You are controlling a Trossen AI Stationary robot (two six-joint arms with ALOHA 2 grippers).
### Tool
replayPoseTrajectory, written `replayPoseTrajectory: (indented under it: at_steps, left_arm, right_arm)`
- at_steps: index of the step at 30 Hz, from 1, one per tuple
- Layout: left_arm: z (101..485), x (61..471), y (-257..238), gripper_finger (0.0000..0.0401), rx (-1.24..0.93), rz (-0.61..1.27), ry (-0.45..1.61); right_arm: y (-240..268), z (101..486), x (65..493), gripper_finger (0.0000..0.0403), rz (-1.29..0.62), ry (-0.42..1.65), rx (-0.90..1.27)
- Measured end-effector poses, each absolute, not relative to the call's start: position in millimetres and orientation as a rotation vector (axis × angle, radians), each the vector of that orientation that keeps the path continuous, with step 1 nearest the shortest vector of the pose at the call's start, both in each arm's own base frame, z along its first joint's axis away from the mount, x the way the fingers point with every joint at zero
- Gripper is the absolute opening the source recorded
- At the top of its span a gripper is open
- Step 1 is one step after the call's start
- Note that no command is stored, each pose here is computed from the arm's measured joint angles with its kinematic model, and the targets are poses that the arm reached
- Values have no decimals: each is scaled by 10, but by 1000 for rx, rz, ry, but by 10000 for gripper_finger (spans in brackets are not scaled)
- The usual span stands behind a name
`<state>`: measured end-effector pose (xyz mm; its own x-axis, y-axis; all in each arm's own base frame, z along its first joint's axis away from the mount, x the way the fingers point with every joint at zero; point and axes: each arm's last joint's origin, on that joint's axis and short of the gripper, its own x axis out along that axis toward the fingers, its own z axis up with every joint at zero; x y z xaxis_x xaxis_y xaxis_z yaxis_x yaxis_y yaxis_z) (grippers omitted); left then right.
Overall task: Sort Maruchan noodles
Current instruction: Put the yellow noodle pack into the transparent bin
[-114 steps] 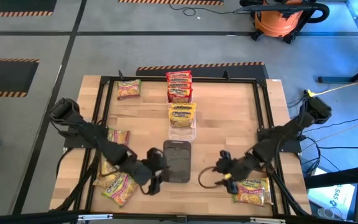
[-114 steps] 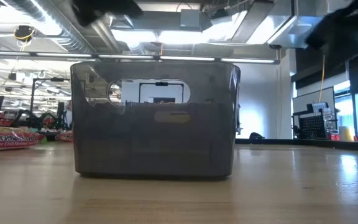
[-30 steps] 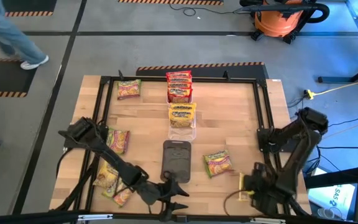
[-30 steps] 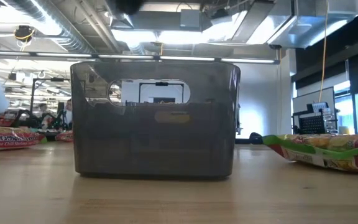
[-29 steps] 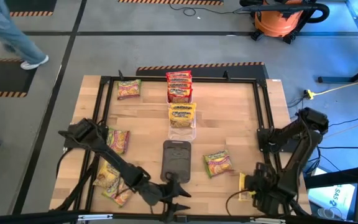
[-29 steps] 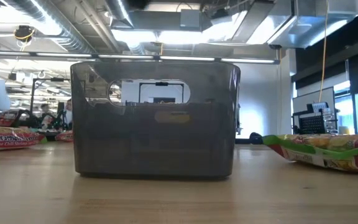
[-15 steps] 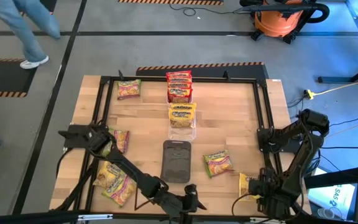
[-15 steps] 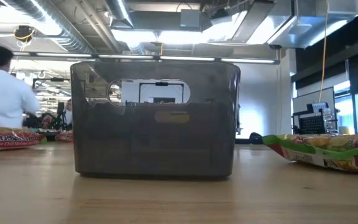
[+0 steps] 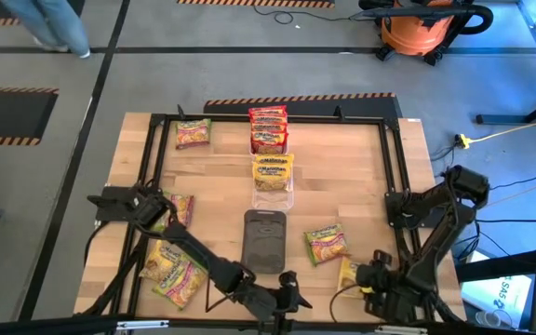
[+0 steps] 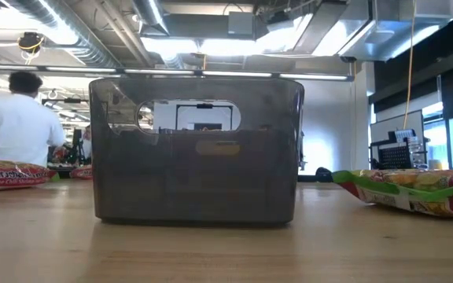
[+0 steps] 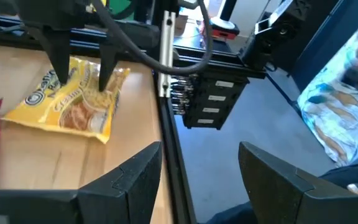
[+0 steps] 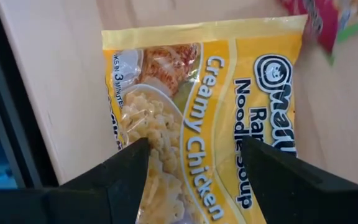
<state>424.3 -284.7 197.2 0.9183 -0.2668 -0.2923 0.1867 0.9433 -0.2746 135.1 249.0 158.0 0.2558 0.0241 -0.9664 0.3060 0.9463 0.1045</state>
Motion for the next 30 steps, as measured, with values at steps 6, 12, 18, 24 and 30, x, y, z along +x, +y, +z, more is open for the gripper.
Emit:
replayPoseTrajectory:
  at_steps: [6, 12, 18, 24, 30]
  left_arm:
    - [1904, 4319, -2771, 208, -256, -213, 331]
    - [1873, 4378, -2675, 208, -264, -173, 336]
    - [1944, 4431, -2663, 208, -259, -150, 338]
    - [1896, 4588, -2683, 208, -206, -118, 375]
    - [1608, 4806, -2652, 208, -194, -132, 383]
  right_arm:
    - [2423, 1579, 1584, 252, -203, 1211, 326]
    - [2354, 1619, 1799, 252, -179, 1169, 328]
    - [2308, 1996, 1634, 252, -170, 1114, 330]
    - [2036, 2150, 1323, 252, -246, 1002, 389]
    - [1759, 1879, 1240, 252, -208, 982, 552]
